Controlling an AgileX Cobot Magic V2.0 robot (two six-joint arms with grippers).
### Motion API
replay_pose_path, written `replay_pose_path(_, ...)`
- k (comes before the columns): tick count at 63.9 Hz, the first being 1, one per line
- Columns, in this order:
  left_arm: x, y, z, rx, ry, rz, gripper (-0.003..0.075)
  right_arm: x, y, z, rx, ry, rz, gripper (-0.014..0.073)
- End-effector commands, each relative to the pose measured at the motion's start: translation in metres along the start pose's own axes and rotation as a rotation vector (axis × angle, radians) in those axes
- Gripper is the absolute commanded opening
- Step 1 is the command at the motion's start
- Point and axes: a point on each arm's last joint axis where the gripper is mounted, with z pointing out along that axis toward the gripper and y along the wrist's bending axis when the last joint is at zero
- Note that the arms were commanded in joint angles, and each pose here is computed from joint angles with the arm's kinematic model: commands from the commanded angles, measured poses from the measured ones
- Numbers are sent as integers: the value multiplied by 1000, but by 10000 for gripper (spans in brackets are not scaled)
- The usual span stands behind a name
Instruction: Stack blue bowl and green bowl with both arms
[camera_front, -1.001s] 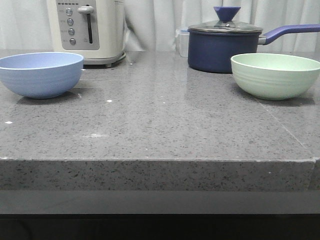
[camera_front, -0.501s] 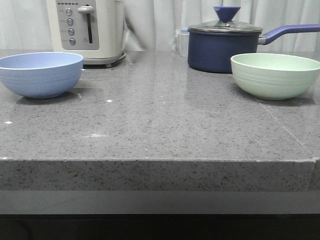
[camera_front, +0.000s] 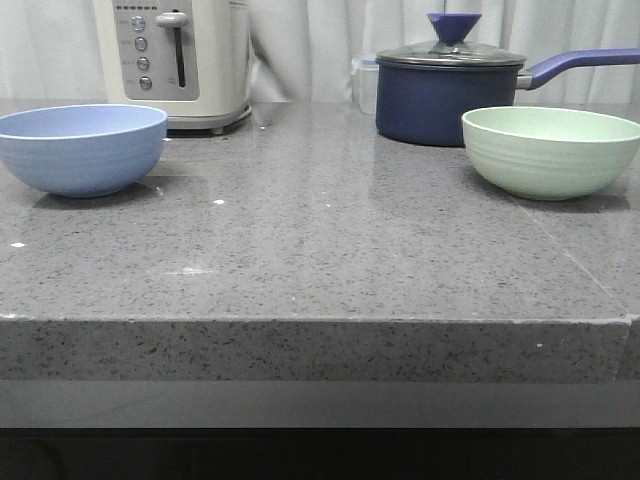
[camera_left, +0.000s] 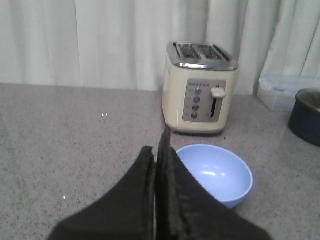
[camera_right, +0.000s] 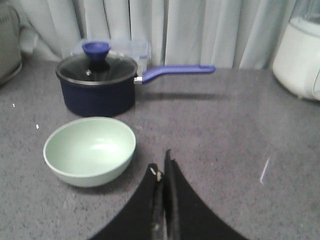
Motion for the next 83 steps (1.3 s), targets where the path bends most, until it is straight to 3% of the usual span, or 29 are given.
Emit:
replay_pose_path(1, -13, 0, 14, 1, -14, -6, -20, -9, -1, 13, 16, 30, -22, -65)
replay_pose_path(23, -2, 2, 59, -6, 159, -11, -20, 5, -1, 59, 20, 236, -25, -65)
replay_pose_path(35, 2, 2, 71, -8, 201, -12, -16, 9, -1, 70, 20, 281, -31, -43)
replay_pose_path(40, 2, 2, 73, -9, 208, -11, 39, 10, -1, 73, 16, 296, -46, 57)
replay_pose_path(52, 2, 3, 75, -11, 208, -9, 434, 10, -1, 74, 16, 289, -46, 484)
replay_pose_path(57, 2, 3, 75, -11, 208, -9, 511, 10, -1, 74, 15, 290, -46, 587)
replay_pose_path(72, 2, 2, 75, -4, 205, -20, 512, 2, 1, 75, 3, 316, -15, 596)
replay_pose_path(83, 3, -12, 74, 97, 207, 8, 512, -17, 2, 89, 6, 397, -16, 596)
